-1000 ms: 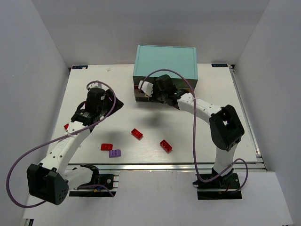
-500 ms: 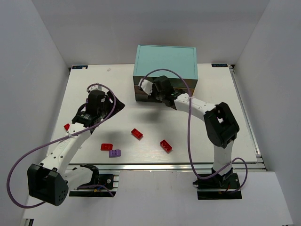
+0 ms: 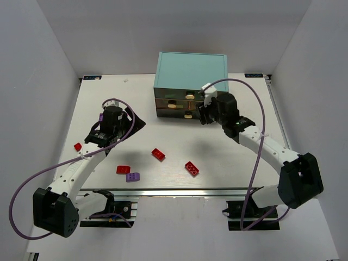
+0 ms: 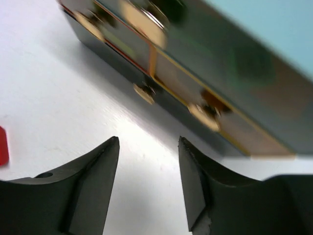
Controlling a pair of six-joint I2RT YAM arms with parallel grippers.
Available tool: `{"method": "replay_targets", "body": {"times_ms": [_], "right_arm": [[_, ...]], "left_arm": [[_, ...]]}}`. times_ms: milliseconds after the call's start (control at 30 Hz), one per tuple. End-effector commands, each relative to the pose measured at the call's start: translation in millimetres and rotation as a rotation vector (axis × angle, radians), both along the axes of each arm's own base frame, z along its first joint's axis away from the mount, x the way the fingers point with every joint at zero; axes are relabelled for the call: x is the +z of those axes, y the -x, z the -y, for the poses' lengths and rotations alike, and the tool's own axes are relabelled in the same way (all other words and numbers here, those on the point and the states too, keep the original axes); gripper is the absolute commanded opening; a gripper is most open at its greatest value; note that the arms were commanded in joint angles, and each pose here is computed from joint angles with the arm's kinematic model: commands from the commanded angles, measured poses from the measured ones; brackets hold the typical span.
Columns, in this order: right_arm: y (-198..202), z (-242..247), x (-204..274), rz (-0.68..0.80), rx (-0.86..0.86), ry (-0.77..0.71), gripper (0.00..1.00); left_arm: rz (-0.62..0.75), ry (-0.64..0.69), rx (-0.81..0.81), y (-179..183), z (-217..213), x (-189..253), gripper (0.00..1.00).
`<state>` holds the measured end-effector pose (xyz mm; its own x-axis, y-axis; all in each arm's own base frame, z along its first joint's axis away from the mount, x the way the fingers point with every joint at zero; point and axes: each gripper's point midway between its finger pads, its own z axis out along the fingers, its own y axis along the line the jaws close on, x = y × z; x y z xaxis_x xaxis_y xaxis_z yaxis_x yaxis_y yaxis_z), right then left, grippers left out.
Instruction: Sort the legos into containers by color
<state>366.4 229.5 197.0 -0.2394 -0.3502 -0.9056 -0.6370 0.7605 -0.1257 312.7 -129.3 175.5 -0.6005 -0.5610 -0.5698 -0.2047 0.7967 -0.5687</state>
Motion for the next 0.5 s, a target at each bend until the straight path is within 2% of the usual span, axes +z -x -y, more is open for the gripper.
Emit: {"method": "replay_targets", "body": {"times_ms": [0,33,67,233,467], "right_arm": [[-0.4,19.7,-12.9,-0.168,-0.206,-0.207,0.58],[-1.9,21.0,-13.3,-0.184,-0.228,-0.233,0.65],[-7.0,26.6,-13.7,-0.201,-0.299,-0.275,0.65],[-25.5,40.4,-15.6,-0.256,-0.445,-0.387,0.64],[-57.4,36.0,-18.5,-0.265,-0.510,-0.428,0.68]], "left_arm": [[0.003,0.008,-0.020,0.2,3.1,-2.3,0.83],[-0.001,0.007,-0.020,0.0,3.1,-3.0,0.83],[-0.004,0.005,-0.021,-0.2,3.2,-3.6,0.83],[-0.007,0.003,-0.027,0.7,3.6,-5.0,0.83],[-0.066,0.033,-0.131,8.9,20.2,-21.0,0.84]]}}
